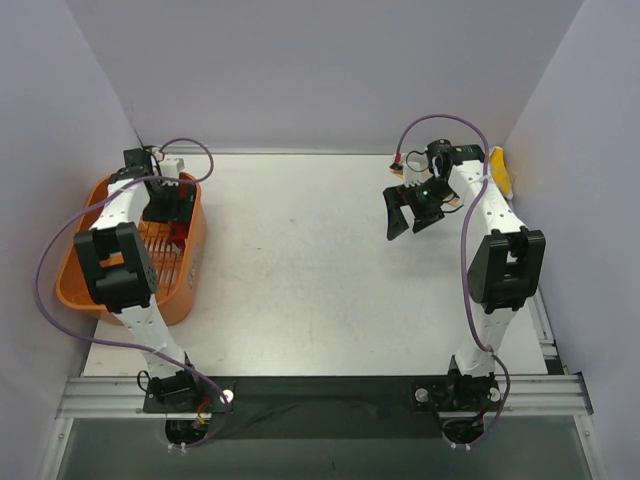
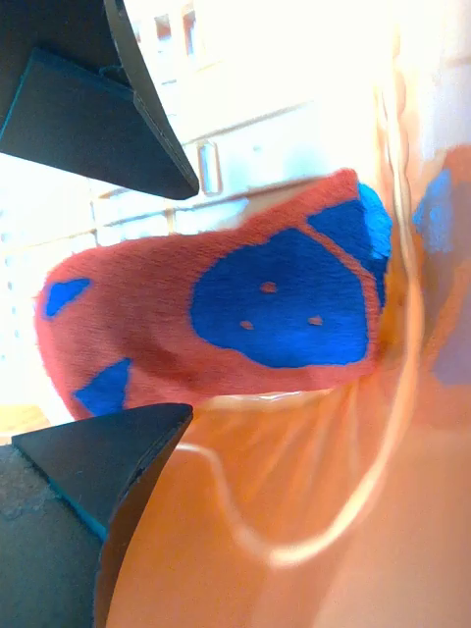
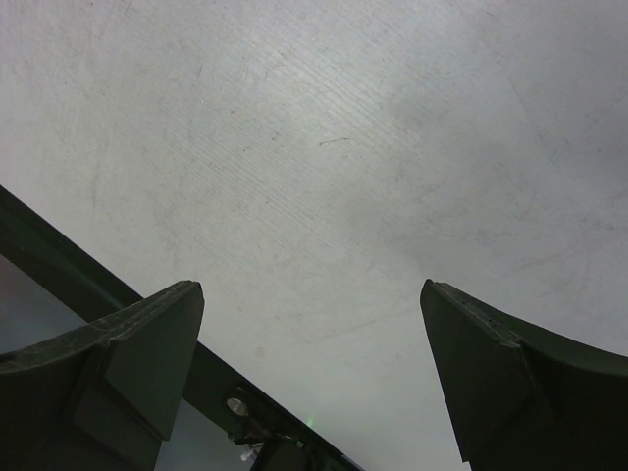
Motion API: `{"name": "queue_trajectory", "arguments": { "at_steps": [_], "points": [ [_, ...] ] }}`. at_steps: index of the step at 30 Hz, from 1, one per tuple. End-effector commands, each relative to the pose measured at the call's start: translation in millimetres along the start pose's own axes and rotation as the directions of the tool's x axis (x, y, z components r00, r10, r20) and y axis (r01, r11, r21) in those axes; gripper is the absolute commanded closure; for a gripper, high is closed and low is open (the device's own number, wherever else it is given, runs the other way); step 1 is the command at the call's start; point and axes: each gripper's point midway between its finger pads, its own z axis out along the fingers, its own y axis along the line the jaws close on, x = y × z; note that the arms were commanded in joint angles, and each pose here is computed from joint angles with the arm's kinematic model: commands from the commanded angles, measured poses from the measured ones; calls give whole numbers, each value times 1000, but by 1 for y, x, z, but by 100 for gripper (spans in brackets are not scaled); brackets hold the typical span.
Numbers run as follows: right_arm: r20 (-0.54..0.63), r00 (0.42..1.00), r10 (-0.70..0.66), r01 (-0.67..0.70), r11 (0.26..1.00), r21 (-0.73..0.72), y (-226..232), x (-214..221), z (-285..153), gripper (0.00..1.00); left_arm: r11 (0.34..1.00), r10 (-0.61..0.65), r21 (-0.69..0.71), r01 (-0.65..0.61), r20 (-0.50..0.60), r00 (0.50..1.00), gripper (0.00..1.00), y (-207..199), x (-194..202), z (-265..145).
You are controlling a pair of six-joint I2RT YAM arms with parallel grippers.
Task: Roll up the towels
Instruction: Place the rolled towel into the container, then grab a towel with the right arm
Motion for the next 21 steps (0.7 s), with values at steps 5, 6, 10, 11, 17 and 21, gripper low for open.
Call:
{"name": "queue_trajectory", "arguments": {
  "at_steps": [5, 6, 10, 11, 17, 21],
  "points": [
    [21, 1000, -1, 1, 1000, 5, 2, 0, -21, 0, 991, 107, -89, -95, 135, 985, 3, 3, -43, -78],
    [37, 999, -4, 3, 1000, 12, -1, -4, -25, 0, 987, 130, -117, -111, 165, 978, 3, 5, -52, -93],
    [96, 995, 11, -19, 997, 80, -26, -21, -36, 0, 972, 199, -175, -158, 251, 947, 3, 4, -76, -136],
    [98, 995, 18, -28, 994, 104, -35, -23, -36, 0, 969, 213, -181, -168, 270, 939, 3, 3, -80, -144],
    [158, 987, -12, -49, 926, 374, -118, -64, -46, 2, 968, 249, -91, -234, 476, 844, 3, -40, -119, -205],
    [141, 987, -73, -8, 864, 503, -168, -92, -37, 7, 944, 275, -12, -329, 576, 769, 3, -77, -124, -230]
  ]
}}
